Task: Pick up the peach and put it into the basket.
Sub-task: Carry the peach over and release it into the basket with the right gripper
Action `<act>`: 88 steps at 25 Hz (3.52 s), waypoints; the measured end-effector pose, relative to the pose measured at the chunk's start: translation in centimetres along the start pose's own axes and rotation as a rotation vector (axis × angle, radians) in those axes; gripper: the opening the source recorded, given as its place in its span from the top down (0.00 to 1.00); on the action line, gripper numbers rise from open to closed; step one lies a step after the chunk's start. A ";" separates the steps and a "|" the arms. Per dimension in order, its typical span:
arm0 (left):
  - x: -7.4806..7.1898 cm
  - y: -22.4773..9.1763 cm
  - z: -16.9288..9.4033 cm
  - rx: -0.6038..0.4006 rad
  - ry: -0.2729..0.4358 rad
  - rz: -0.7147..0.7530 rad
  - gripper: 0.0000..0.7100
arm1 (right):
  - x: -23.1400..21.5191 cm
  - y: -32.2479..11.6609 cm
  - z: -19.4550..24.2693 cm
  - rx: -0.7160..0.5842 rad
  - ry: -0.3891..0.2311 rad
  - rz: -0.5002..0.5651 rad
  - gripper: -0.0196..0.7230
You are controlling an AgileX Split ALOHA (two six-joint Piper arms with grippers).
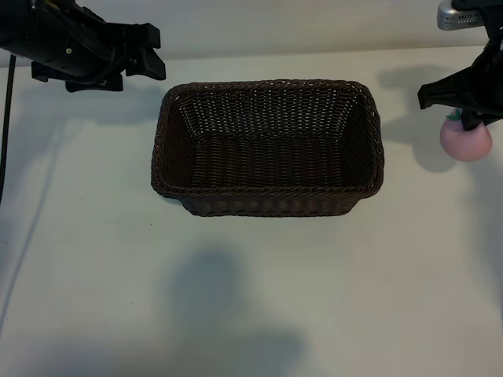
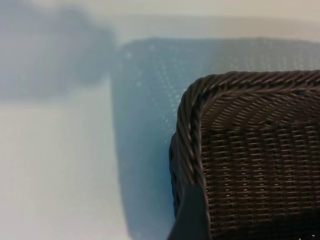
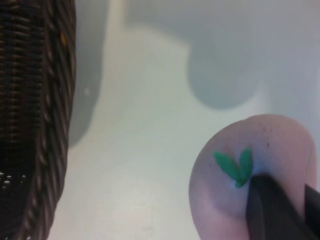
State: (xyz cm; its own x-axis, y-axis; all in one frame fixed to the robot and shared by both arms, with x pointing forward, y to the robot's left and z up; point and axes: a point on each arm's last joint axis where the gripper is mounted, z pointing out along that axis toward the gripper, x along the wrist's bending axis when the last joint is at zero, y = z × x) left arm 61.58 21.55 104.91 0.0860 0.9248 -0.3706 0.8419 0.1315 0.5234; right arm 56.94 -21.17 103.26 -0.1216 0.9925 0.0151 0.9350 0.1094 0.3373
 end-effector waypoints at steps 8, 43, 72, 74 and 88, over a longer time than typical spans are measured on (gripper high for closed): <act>0.0 0.1 0.0 -0.014 0.001 0.000 0.17 | 0.1 0.0 0.0 0.001 0.007 0.010 0.92; -0.2 0.1 0.0 -0.015 -0.017 -0.021 0.17 | 8.8 1.5 -4.4 -0.123 0.260 -0.142 0.92; -0.3 -0.2 0.0 0.018 -0.030 -0.032 0.17 | 15.7 1.4 3.8 -0.097 0.328 -0.241 0.91; -0.3 -0.2 0.0 0.018 -0.030 -0.032 0.17 | 15.7 1.4 3.8 -0.099 0.333 -0.238 0.91; -0.3 -0.2 0.0 0.018 -0.030 -0.031 0.17 | 16.3 1.0 6.1 -0.056 0.331 -0.245 0.65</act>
State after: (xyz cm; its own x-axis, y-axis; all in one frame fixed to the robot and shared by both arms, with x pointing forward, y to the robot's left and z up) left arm 61.42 21.28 104.93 0.0749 0.9092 -0.4095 0.8539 0.1536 0.4972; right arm 57.91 -4.52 98.11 -0.4477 0.8649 0.2271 0.8467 0.3283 0.4188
